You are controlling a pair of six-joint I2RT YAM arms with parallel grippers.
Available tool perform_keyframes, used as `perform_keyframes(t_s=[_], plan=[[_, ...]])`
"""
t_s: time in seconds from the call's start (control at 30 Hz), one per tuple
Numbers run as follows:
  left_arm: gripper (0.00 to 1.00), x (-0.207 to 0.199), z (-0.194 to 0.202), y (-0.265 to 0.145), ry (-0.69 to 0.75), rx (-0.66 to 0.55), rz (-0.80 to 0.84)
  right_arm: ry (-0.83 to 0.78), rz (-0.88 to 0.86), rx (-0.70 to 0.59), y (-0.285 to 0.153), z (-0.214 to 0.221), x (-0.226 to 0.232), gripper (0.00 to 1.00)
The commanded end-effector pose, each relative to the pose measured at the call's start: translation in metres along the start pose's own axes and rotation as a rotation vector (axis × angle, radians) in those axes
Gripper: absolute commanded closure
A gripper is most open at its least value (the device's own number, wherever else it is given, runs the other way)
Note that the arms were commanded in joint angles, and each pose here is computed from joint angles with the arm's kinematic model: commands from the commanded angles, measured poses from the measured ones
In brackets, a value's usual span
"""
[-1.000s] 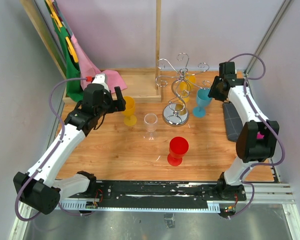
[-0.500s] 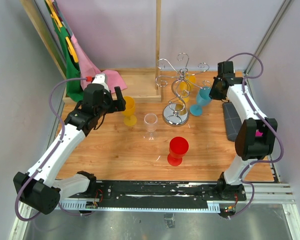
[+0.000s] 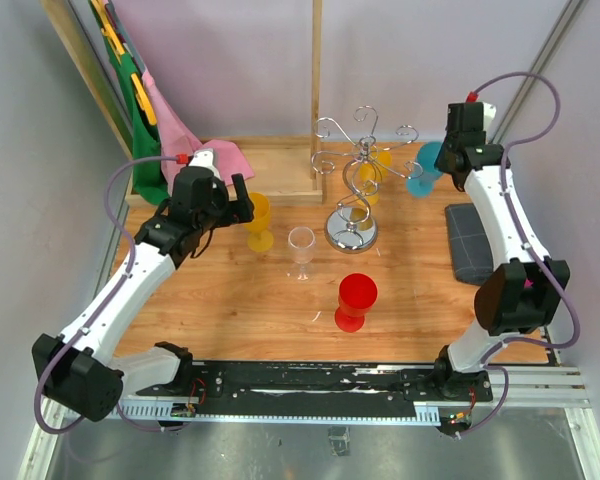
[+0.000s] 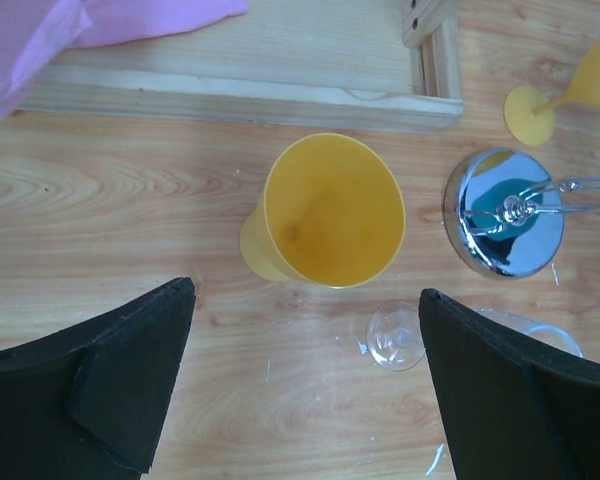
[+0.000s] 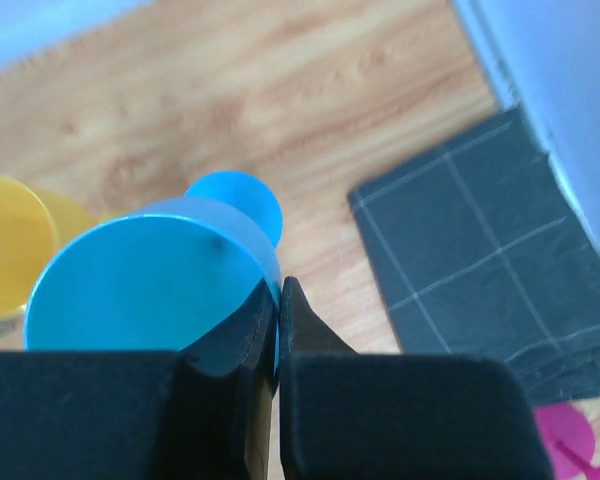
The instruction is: Place the wine glass upside down on the wine glass rack
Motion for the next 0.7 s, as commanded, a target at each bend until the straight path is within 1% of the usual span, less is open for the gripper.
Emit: perform_keyframes(t_s=[0.0, 0.07, 0.17, 0.3, 0.4, 0.53, 0.67], plan=[[0.01, -0.010, -0.014, -0.002, -0.026, -0.031, 0.027, 0.070, 0.082, -0.279, -0.041, -0.065, -0.011, 0.99], [0.01, -0.013, -0.017, -0.002, -0.029, -0.038, 0.040, 0.097, 0.074, -0.353, -0.053, -0.082, -0.012, 0.99], [0.01, -0.017, -0.026, -0.003, -0.029, -0.055, 0.049, 0.134, 0.024, -0.504, -0.077, -0.110, -0.008, 0.99], [0.01, -0.024, -0.041, -0.009, -0.016, -0.101, 0.079, 0.160, -0.116, -0.722, -0.119, -0.140, 0.002, 0.99], [0.01, -0.031, -0.053, -0.014, -0.013, -0.140, 0.114, 0.193, -0.273, -0.835, -0.151, -0.155, 0.010, 0.99], [0.01, -0.047, -0.070, -0.020, -0.037, -0.177, 0.191, 0.214, -0.536, -0.950, -0.192, -0.163, 0.027, 0.99], [0.00, -0.067, -0.087, -0.026, -0.059, -0.193, 0.302, 0.235, -0.736, -1.019, -0.229, -0.167, 0.035, 0.99]])
Point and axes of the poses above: each gripper's point midway between its finger pads, its own y axis out along the fingers, its own x axis along the line the jaws close on, z = x × y, the point moved 6 cm from there along -y, back along the fingers, and after that the axes turned 5 degrees about -y, right-handed, at the moved point
